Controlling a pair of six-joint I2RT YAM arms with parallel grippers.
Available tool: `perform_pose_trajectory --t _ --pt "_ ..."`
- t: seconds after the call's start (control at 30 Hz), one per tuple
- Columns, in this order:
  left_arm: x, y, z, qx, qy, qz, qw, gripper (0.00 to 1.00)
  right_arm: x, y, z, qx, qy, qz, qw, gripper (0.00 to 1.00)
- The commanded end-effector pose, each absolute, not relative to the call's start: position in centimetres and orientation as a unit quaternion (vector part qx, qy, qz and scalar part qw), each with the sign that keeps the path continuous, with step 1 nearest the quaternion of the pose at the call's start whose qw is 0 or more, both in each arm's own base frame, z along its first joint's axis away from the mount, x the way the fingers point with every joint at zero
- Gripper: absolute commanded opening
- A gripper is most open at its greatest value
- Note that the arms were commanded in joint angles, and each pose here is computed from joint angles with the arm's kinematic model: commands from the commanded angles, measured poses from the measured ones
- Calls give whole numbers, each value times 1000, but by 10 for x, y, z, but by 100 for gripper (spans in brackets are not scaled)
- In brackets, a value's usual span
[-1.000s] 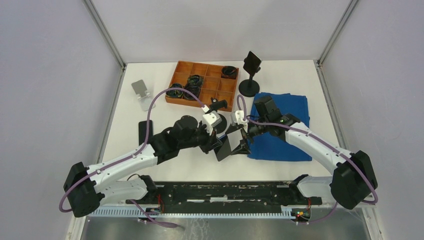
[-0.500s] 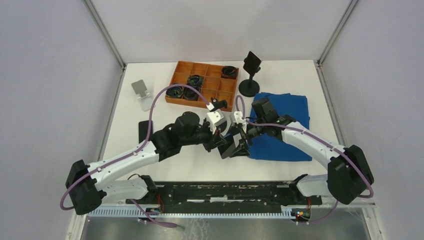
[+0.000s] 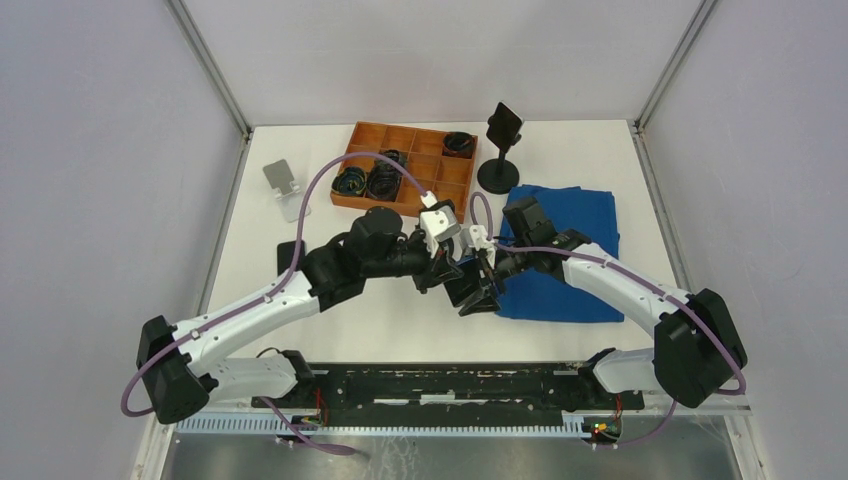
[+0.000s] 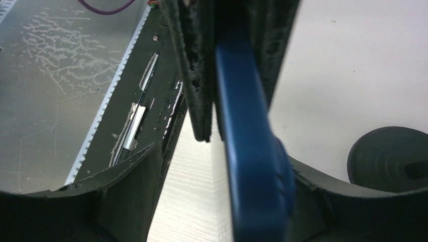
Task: Place the phone on the phone stand
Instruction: Pick up the phone at the center of the board, then install the phone on the phone stand.
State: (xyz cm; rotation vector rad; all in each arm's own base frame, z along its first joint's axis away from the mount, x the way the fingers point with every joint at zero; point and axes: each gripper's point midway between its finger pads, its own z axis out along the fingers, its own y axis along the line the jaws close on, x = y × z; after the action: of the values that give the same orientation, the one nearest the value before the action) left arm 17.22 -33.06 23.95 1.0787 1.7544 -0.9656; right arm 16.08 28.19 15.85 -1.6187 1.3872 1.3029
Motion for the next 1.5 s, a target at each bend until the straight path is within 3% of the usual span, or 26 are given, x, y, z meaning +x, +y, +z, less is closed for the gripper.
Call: perform_pose_trajectory --t 0.0,0.57,0.97,1.2,1.47 --pt "168 -344 280 478 643 -402 442 2 154 282 179 -634 479 505 336 77" --pt "169 -345 295 496 634 -394 443 2 165 277 184 -636 484 483 356 79" --pt "193 -324 310 499 647 -311 485 2 185 260 192 -641 495 433 395 97" --pt "228 -301 374 473 621 -268 565 2 219 244 198 -623 534 361 443 98" --pt "262 -300 411 451 623 -284 573 2 277 235 241 -557 568 249 553 98"
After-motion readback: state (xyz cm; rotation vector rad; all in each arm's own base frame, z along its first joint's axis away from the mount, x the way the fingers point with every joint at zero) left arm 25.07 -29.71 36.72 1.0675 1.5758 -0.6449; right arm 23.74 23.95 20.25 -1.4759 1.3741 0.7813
